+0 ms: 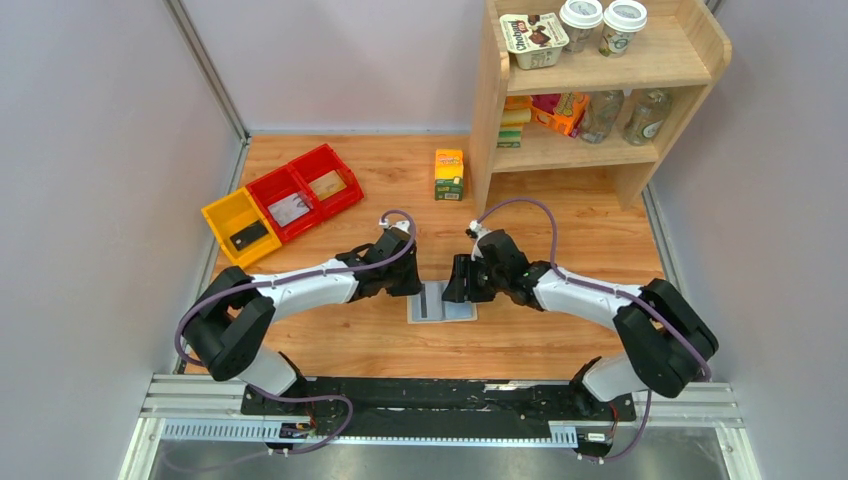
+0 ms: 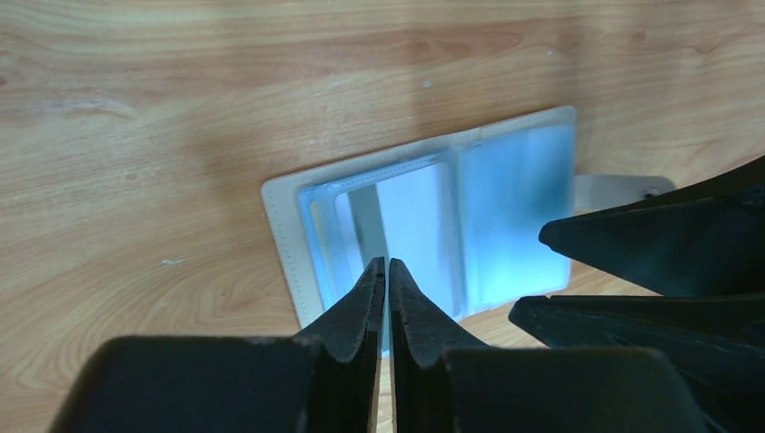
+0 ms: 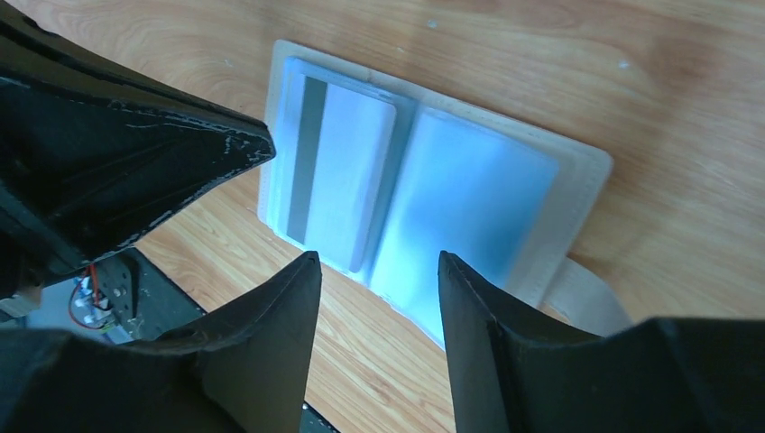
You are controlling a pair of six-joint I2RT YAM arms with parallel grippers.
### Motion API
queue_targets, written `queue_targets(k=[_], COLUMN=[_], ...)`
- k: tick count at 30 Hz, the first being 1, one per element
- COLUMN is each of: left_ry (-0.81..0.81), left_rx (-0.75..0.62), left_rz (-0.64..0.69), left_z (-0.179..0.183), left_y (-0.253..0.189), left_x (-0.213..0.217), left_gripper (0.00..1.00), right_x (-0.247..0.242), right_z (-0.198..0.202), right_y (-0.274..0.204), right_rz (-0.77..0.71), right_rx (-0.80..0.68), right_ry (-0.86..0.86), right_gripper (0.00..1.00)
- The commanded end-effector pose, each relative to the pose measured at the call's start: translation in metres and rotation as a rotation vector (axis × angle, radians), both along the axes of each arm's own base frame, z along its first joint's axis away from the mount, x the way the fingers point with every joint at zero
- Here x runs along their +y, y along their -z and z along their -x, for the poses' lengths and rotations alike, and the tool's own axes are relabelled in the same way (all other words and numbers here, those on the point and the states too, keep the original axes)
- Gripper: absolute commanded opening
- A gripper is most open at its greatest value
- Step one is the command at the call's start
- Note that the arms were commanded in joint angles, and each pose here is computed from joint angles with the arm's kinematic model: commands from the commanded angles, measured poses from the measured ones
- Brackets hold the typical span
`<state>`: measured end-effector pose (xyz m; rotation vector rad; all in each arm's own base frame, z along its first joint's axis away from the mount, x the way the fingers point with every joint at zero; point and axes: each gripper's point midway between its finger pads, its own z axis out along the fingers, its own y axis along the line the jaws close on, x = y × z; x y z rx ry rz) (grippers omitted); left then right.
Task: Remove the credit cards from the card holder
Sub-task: Remove the credit card from the card holder.
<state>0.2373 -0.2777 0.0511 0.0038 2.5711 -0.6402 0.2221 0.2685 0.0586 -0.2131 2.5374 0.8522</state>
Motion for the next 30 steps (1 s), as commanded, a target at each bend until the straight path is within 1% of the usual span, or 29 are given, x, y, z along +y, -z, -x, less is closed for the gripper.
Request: queue_targets(k=[1, 7, 16, 22, 30], left_ry=[-0.013, -0.013, 0.000, -0.006, -0.008], left_rx=[-0.021, 0.003, 0.044, 0.066, 0.081], left_rz=[-0.080, -0.142, -0.142, -0.146, -0.152], left_z=[-0.001, 0.002, 0.005, 0.010, 0.014], left_y=[0.004, 0.016, 0.026, 0.032, 0.037], left_x=[0.015, 0.024, 0.019, 0.022, 0.024], left_gripper=[0.11, 0.12, 0.13, 0.13, 0.10], right_x=[0.029, 0.029, 0.032, 0.039, 0.049], right_z=[-0.011, -0.014, -0.011, -0.009, -0.005], right_y=[-0.018, 0.001, 0.018, 0.015, -0.008], right_rz=[-0.160, -0.165, -0.171, -0.213, -0.324], right_rx=[-0.030, 0.025, 0.072, 0.079, 0.059], right_ry=[-0.036, -0.018, -0.032, -0.061, -0.093], right_gripper=[0.52, 0.50, 0.48, 0.45, 0.39])
